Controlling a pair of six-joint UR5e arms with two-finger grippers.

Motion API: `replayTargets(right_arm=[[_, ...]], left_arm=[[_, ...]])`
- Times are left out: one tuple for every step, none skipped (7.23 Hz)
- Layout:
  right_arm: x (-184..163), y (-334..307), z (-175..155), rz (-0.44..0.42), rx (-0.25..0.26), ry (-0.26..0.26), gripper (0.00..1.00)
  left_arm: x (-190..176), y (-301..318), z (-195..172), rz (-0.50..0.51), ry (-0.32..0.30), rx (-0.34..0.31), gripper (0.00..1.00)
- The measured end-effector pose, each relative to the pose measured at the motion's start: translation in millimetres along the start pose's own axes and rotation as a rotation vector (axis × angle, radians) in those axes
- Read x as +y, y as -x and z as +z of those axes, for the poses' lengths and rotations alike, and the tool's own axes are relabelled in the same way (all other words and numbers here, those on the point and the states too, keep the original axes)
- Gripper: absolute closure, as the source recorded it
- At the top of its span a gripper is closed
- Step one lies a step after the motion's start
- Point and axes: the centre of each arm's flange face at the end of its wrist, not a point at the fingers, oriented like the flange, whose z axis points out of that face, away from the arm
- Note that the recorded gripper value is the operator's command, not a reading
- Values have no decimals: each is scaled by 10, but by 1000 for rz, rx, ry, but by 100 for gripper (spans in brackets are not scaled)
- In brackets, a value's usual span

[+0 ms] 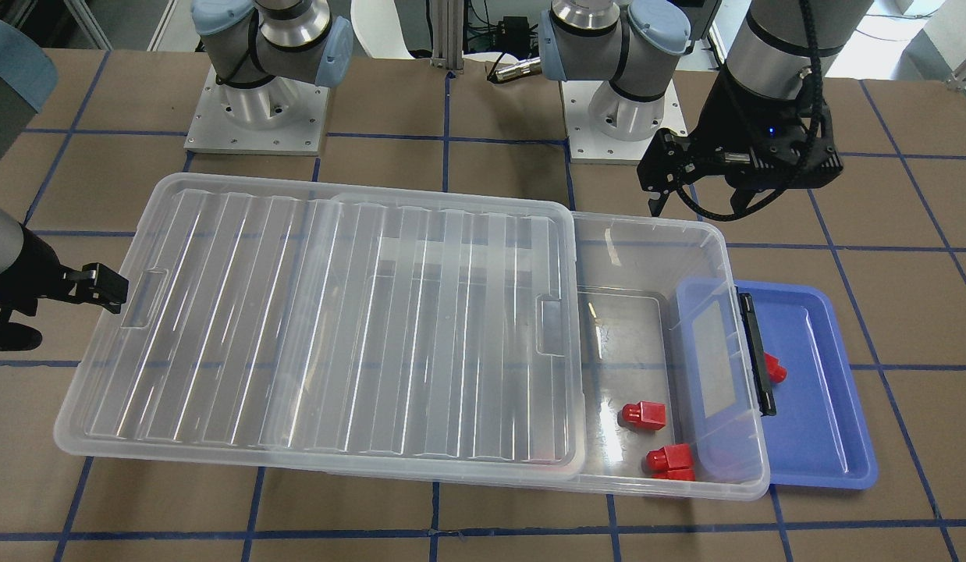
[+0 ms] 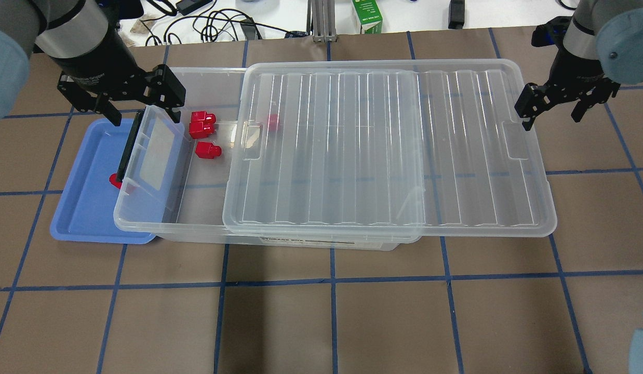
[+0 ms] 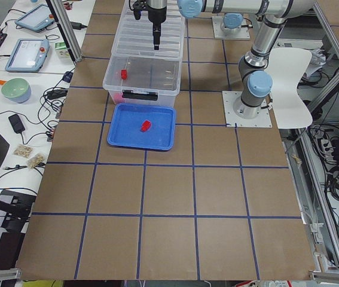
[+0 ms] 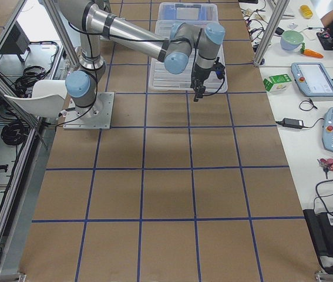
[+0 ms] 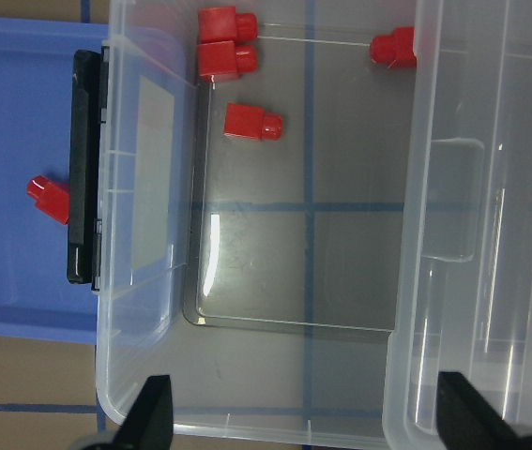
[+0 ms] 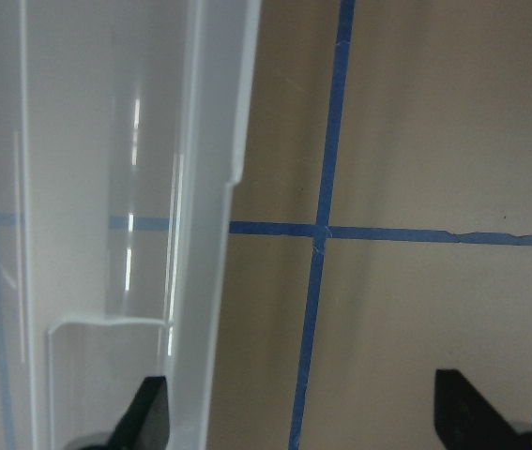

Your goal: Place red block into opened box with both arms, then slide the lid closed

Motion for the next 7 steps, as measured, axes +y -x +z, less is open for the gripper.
replayTargets(right_arm=[[6,-43,5,5,-2,1,0],[14,-60,-1,8,-3,2,0],[27,-59,-32,11,-4,-2,0],[38,-51,-85,15,-4,-8,0],[41,-46,-161,16,-4,-13,0],[55,-47,-287,16,-6,-13,0],[85,-53,-467,24,-9,-11,0]], left_arm=[[-84,156,79,-31,12,2,0],[-177,393,177,-73,29,3,0],[-257,649,258,-117,42,4,0],[-315,885,331,-157,54,5,0],[-367,1101,423,-191,70,5,0],[-417,1320,524,-224,88,7,0],[-476,1547,630,-254,94,9,0]])
